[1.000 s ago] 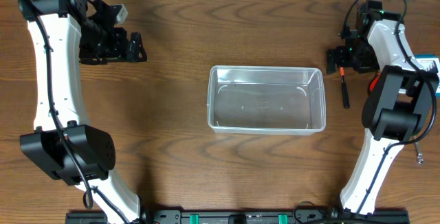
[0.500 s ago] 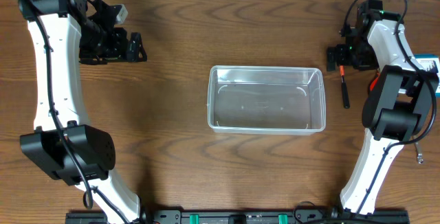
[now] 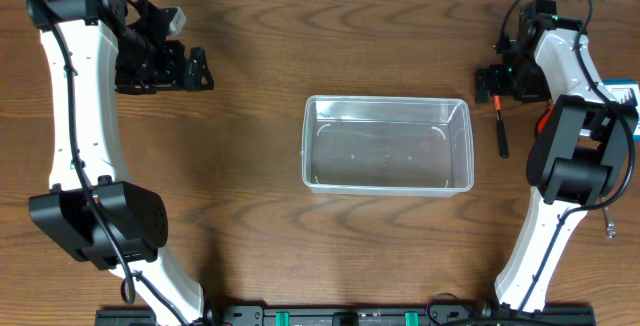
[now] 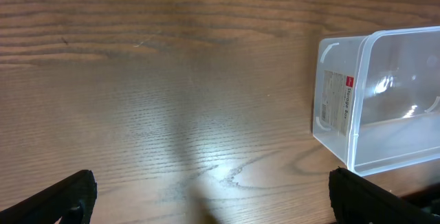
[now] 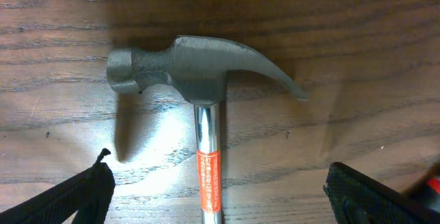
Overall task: Pack container
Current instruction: 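Lower the right gripper over the orange hammer and grasp its handle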
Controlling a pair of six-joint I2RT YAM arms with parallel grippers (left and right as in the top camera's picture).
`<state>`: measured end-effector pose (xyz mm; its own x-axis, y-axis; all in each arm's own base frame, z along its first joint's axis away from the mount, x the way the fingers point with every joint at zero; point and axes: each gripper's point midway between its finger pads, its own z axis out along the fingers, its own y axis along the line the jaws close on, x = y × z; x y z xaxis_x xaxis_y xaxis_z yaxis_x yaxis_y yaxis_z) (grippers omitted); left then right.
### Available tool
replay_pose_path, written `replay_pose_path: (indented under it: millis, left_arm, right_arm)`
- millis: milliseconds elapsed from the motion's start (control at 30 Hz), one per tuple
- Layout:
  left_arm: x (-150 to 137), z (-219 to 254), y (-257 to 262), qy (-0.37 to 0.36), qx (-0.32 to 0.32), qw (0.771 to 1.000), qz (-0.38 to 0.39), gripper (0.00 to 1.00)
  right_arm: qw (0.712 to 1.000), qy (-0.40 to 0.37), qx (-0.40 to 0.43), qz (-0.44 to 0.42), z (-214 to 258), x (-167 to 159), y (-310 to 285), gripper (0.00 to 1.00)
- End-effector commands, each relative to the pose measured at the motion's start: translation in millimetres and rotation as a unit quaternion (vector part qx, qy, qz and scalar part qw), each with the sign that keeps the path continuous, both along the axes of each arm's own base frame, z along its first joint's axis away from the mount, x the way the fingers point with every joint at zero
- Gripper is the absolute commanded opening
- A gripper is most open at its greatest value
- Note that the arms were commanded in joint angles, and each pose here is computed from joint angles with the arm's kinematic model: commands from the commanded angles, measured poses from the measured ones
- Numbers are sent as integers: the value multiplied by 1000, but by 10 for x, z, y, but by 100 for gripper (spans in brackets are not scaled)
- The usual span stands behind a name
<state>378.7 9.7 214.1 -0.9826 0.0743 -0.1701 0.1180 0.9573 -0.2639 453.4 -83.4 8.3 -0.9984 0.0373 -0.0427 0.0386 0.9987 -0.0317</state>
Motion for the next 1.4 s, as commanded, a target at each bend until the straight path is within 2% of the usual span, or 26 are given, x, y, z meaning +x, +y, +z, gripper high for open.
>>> replay_pose_path:
  millis: [0,1367]
  left_arm:
    - [-12,-23,17,6,5,1000,-2,98]
    - [-22,-24,15,8,5,1000,-2,98]
  right_arm:
    - [1000,5,2,-3,-78,16,43,99]
    - [1000,12,2,-3,-95,-19,46,99]
